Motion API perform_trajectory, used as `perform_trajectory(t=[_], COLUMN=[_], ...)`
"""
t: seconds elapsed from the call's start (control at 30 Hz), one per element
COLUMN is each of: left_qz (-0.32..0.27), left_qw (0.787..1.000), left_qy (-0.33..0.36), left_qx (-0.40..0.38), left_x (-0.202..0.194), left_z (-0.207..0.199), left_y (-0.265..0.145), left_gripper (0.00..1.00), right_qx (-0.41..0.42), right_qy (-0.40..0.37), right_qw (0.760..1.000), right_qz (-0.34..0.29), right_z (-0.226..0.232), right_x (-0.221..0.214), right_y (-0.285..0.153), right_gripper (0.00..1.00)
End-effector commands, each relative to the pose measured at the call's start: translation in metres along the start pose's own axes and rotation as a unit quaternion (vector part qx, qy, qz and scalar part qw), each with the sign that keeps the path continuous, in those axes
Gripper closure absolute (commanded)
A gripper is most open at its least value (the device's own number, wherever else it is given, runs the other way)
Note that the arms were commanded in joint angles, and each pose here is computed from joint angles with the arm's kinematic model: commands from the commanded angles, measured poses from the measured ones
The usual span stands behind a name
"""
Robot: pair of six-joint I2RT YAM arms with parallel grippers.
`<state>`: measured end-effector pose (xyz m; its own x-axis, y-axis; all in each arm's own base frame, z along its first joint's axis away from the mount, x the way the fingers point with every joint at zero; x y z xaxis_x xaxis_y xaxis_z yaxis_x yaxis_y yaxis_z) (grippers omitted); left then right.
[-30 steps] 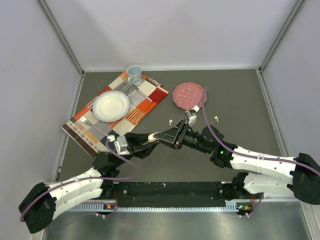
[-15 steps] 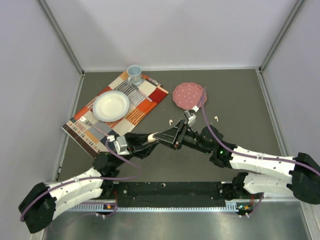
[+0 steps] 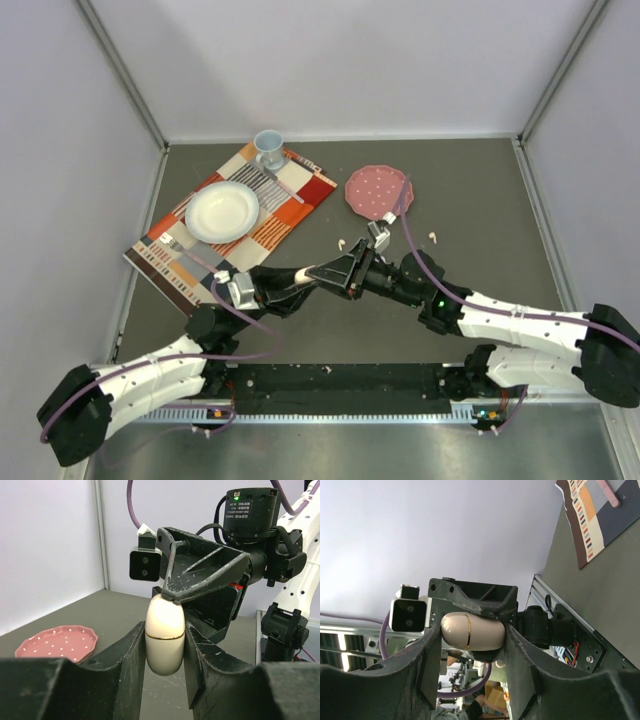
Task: Insert the wireless bluetooth earbuds into the charging case
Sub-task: Pass from the left arm to the right, then pass from the right arm to the left
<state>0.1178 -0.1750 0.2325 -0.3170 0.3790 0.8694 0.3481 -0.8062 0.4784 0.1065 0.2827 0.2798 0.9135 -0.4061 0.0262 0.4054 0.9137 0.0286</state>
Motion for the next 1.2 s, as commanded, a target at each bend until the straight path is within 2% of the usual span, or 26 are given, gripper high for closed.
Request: perform_trajectory(t=[0.0, 0.17, 0.4, 0.6, 0.97, 1.07, 1.17], left_qz=[-0.030, -0.024, -0.017, -0.017, -0.016, -0.019, -0.020], left_qw=[0.999, 1.000, 1.000, 1.000, 1.000, 1.000, 1.000], left_qy=[0.009, 0.006, 0.005, 0.004, 0.001, 0.001, 0.003], left_qx=[0.006, 0.004, 0.004, 0.003, 0.003, 0.004, 0.004], left_x=[0.011, 0.009, 0.007, 0.007, 0.007, 0.008, 0.008], left_z=[0.002, 0.001, 0.002, 0.001, 0.002, 0.002, 0.002], left_y=[0.003, 0.003, 0.002, 0.003, 0.005, 0.005, 0.005], left_gripper=[0.61, 0.63, 0.55, 0.59, 0.59, 0.59, 0.64], right_qx=[0.011, 0.020, 0.028, 0.029, 0.050, 0.031, 0.025], right_qy=[-0.002, -0.003, -0.016, -0.021, -0.022, -0.018, -0.018], right_qw=[1.000, 1.000, 0.999, 0.999, 0.998, 0.999, 0.999], right_qz=[0.004, 0.002, -0.004, -0.010, -0.012, -0.013, -0.008], right_z=[0.006, 0.008, 0.011, 0.013, 0.016, 0.013, 0.011], right_x=[0.001, 0.002, 0.002, 0.003, 0.003, 0.004, 0.003], right_y=[0.003, 0.002, 0.000, -0.003, -0.006, -0.005, -0.003], right_gripper=[0.78, 0.78, 0.78, 0.78, 0.78, 0.78, 0.78])
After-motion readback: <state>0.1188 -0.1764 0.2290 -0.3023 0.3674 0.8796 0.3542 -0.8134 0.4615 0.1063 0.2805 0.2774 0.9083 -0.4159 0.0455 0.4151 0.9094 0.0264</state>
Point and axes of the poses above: each gripper's point midway between its finger pads, its own y axis out along the fingers, its own z axis along the line the jaws close on, x = y × z, the point moved 9 cm from there along -y, back along the fingers, and after that the axes turned 9 degrees about y, right-handed, at the moved point
